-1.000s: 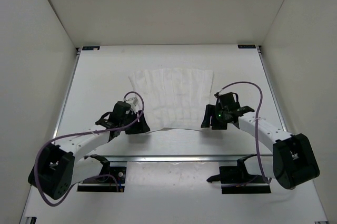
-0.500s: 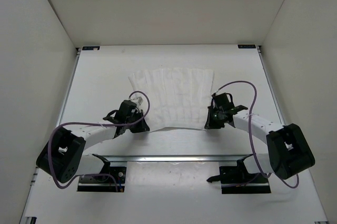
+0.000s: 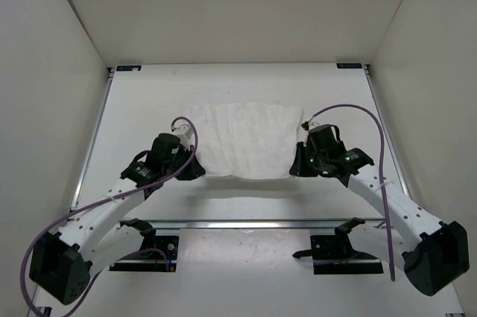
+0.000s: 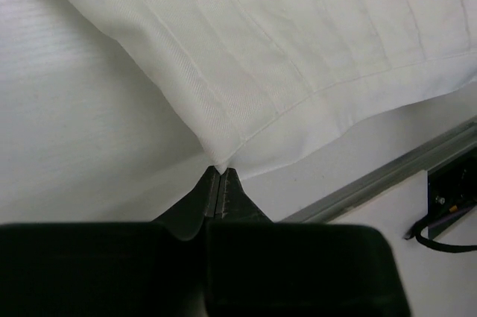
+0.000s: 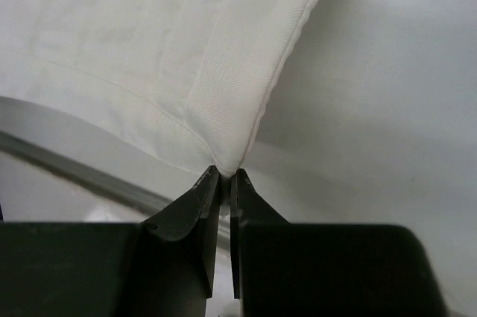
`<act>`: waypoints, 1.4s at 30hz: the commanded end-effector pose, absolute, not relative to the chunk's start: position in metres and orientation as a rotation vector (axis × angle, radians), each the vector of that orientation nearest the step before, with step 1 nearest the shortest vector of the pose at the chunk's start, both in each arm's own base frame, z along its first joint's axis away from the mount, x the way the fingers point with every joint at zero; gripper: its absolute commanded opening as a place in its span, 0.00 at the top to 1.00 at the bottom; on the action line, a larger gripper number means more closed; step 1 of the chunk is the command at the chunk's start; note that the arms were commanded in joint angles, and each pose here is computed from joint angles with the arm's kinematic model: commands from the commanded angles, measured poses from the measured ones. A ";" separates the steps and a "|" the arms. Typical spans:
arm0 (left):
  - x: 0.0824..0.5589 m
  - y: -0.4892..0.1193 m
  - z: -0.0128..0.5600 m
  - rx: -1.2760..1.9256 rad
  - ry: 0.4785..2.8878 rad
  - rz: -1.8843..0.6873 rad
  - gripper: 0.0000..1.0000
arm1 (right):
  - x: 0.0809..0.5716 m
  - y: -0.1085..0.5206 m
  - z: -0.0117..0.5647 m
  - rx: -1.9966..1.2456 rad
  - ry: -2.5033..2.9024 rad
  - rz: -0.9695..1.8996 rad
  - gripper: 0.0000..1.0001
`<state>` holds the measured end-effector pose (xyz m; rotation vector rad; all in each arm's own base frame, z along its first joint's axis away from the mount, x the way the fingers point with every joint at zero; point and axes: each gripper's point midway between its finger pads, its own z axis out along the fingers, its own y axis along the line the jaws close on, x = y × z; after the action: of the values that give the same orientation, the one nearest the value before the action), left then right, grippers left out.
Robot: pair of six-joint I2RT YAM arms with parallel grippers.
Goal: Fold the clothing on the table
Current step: Fold the skirt
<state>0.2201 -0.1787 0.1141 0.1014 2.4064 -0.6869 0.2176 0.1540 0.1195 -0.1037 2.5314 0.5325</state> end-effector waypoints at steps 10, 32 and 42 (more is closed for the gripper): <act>0.138 -0.146 0.105 -0.002 2.462 -0.800 1.00 | 0.104 0.133 0.126 -0.124 2.648 0.727 1.00; 0.353 -0.144 0.150 -0.288 2.224 -0.880 1.00 | 0.328 0.145 0.177 0.179 2.351 1.011 1.00; 0.389 -0.160 0.188 -0.172 2.174 -0.893 1.00 | 0.355 0.137 0.200 0.127 2.349 0.839 1.00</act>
<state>0.3772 -0.1639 0.1330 -0.2554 2.3227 -0.9328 0.3466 0.1513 0.1556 0.1908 2.4679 0.9695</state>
